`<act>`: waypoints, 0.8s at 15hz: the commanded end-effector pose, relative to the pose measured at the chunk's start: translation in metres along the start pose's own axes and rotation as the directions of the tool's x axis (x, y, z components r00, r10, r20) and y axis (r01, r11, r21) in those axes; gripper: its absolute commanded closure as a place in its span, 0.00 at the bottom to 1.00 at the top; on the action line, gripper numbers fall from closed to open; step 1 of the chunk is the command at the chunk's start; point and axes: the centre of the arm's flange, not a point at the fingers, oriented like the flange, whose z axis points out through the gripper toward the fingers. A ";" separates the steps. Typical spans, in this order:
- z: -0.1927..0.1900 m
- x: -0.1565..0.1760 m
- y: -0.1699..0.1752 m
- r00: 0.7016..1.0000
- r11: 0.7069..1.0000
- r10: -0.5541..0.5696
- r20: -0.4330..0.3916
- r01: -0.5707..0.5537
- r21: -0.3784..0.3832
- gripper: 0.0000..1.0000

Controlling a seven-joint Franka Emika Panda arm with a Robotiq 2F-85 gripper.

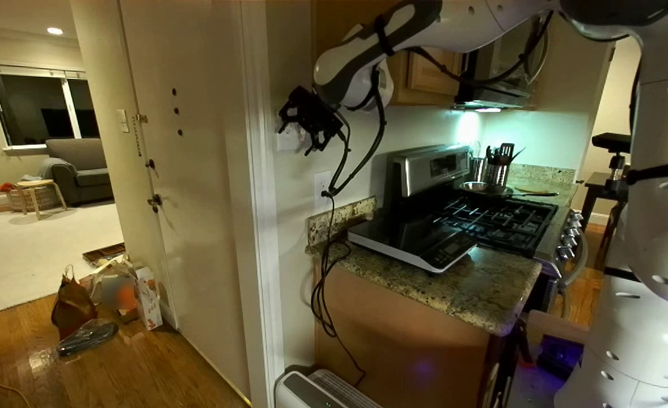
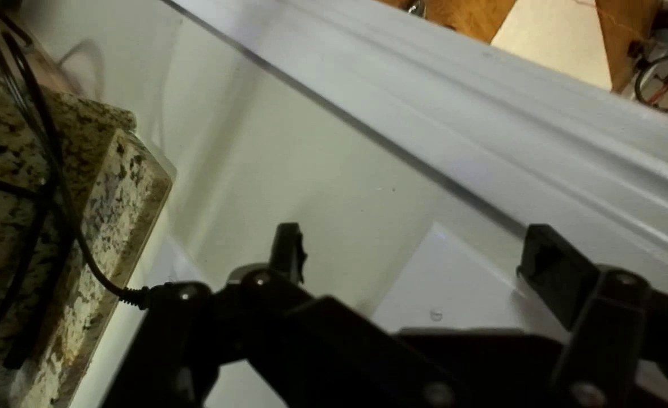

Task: Turn off the left switch

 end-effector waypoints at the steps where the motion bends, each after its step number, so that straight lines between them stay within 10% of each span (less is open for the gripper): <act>1: -0.040 -0.025 0.018 0.991 0.994 -0.069 0.118 0.079 -0.082 0.00; 7: -0.050 -0.064 0.054 0.911 0.927 -0.107 0.397 0.237 -0.293 0.00; 12: -0.065 -0.098 0.099 0.859 0.775 -0.152 0.489 0.410 -0.480 0.00</act>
